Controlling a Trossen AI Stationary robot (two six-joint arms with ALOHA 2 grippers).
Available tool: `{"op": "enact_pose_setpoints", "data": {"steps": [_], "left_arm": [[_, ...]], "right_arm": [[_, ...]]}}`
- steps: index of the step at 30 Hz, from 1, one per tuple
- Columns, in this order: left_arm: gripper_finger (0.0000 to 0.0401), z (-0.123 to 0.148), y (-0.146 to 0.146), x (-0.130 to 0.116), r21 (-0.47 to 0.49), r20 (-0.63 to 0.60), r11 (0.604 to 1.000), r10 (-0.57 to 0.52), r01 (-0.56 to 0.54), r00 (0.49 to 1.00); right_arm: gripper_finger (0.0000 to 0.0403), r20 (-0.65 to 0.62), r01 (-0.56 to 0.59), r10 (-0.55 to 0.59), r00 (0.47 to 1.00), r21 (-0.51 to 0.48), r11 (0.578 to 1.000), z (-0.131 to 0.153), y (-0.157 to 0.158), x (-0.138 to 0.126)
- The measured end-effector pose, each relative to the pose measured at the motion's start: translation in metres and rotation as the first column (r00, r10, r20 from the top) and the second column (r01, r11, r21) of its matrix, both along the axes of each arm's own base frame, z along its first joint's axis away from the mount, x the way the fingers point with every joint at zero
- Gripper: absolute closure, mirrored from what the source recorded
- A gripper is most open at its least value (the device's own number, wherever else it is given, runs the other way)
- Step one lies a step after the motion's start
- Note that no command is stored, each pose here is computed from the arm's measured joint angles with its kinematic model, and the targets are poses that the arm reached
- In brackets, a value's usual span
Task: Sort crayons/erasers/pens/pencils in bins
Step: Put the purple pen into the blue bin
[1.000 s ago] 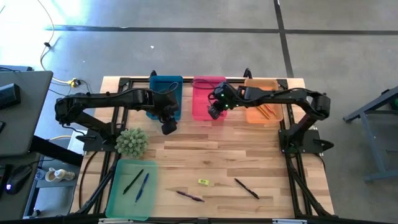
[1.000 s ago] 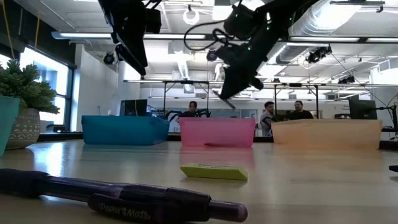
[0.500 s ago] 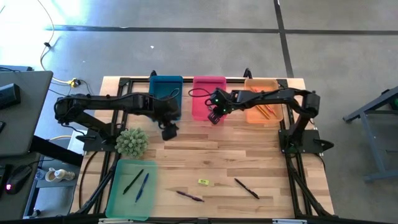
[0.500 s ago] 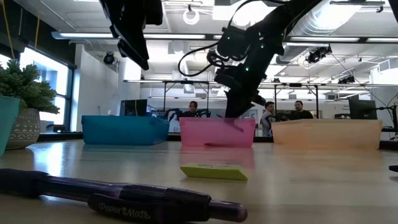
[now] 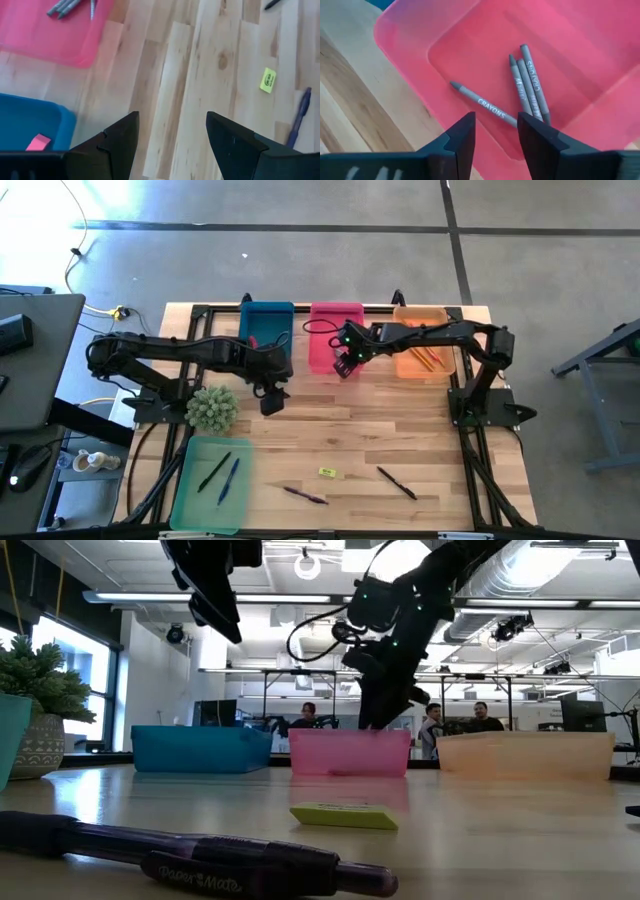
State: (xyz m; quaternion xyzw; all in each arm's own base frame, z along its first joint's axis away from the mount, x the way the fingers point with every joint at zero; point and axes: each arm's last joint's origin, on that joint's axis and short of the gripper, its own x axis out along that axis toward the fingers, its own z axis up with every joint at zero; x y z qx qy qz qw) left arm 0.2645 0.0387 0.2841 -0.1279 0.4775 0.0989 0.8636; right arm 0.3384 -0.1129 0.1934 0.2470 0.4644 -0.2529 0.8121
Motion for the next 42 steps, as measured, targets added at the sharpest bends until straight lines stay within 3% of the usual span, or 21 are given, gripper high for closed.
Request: {"op": "enact_pose_setpoints", "data": {"steps": [4,11,21,26,38,42], "left_arm": [[0.0184,0.000,-0.007,0.001,-0.005,0.001,1.000,-0.017,0.017,1.000],[0.0184,-0.001,-0.026,0.005,0.021,0.002,0.994,-0.103,0.103,0.995],[0.0184,-0.013,-0.054,0.014,0.080,-0.046,0.974,-0.208,0.211,0.977],[0.0185,-0.012,-0.066,0.016,0.084,-0.018,0.976,-0.201,0.202,0.979],[0.0185,-0.005,-0.090,0.030,0.055,0.065,0.982,-0.185,0.182,0.981],[0.0185,-0.011,-0.105,0.040,0.023,0.025,0.983,-0.181,0.180,0.983]], "right_arm": [[0.0265,-0.048,-0.008,0.007,0.999,-0.015,1.000,0.015,0.006,0.004],[0.0274,-0.119,-0.027,0.012,0.993,-0.124,0.992,0.050,0.017,0.011],[0.0275,-0.227,-0.028,-0.025,0.974,-0.231,0.973,0.096,0.025,0.001],[0.0275,-0.193,-0.007,-0.048,0.980,-0.274,0.962,0.123,0.033,-0.021],[0.0275,-0.050,0.051,-0.065,0.997,-0.255,0.966,0.183,0.061,-0.085],[0.0275,-0.022,0.075,-0.083,0.996,-0.249,0.966,0.194,0.072,-0.104]]}}
